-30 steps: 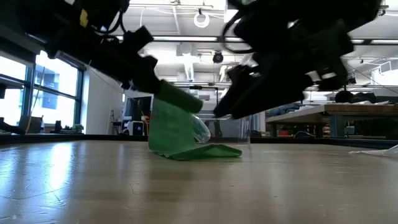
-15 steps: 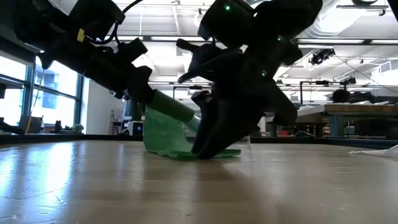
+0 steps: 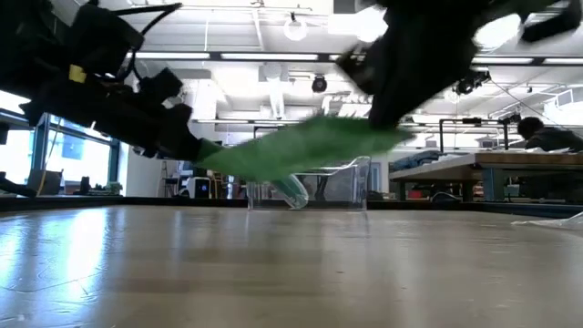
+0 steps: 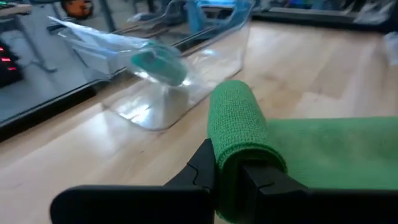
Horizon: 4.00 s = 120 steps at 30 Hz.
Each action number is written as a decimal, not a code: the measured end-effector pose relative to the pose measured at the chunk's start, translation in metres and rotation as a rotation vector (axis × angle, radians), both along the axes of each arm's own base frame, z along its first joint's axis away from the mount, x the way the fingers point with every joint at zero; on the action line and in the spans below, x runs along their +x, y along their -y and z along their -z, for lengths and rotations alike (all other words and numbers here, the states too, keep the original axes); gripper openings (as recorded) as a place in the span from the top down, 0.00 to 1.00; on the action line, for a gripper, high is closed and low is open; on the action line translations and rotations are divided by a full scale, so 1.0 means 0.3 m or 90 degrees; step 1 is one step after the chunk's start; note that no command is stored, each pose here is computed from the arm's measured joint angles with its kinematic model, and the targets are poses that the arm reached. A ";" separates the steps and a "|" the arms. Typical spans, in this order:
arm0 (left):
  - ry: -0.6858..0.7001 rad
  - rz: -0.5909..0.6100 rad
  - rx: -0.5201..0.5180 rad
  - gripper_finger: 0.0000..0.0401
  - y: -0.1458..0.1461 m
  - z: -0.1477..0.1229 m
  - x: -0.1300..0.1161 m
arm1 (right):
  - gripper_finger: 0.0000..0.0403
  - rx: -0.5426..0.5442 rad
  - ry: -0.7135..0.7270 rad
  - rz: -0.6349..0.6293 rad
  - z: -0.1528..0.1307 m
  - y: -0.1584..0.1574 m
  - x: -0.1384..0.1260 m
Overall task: Roll bandage
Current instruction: Roll the green bandage
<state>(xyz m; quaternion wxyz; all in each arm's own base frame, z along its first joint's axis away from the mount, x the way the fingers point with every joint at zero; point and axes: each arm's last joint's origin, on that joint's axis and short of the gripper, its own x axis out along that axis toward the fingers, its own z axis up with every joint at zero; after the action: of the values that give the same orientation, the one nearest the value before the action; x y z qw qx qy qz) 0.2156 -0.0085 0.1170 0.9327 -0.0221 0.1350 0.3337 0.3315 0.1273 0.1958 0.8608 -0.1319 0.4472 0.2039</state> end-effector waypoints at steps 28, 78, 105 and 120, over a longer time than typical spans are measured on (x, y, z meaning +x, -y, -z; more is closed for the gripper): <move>0.085 0.325 -0.078 0.97 0.197 -0.157 0.157 | 1.00 -0.201 0.489 0.154 -0.682 0.046 -0.295; 0.175 0.496 0.028 0.97 0.495 -0.260 0.381 | 0.66 -0.001 0.075 0.285 -0.145 0.270 -0.126; 0.278 0.532 0.096 0.97 0.530 -0.388 0.325 | 0.64 -0.087 0.504 0.085 -0.348 -0.213 -0.303; 0.262 0.498 0.096 0.97 0.522 -0.381 0.328 | 0.64 -0.145 0.430 0.115 -0.420 -0.249 -0.343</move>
<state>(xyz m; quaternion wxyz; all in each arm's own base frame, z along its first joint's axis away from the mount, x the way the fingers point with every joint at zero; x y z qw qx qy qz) 0.3141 -0.1651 0.2313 0.9952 0.0327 -0.0799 -0.0465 0.2284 0.2020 0.3218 0.9542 -0.2470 0.1672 0.0211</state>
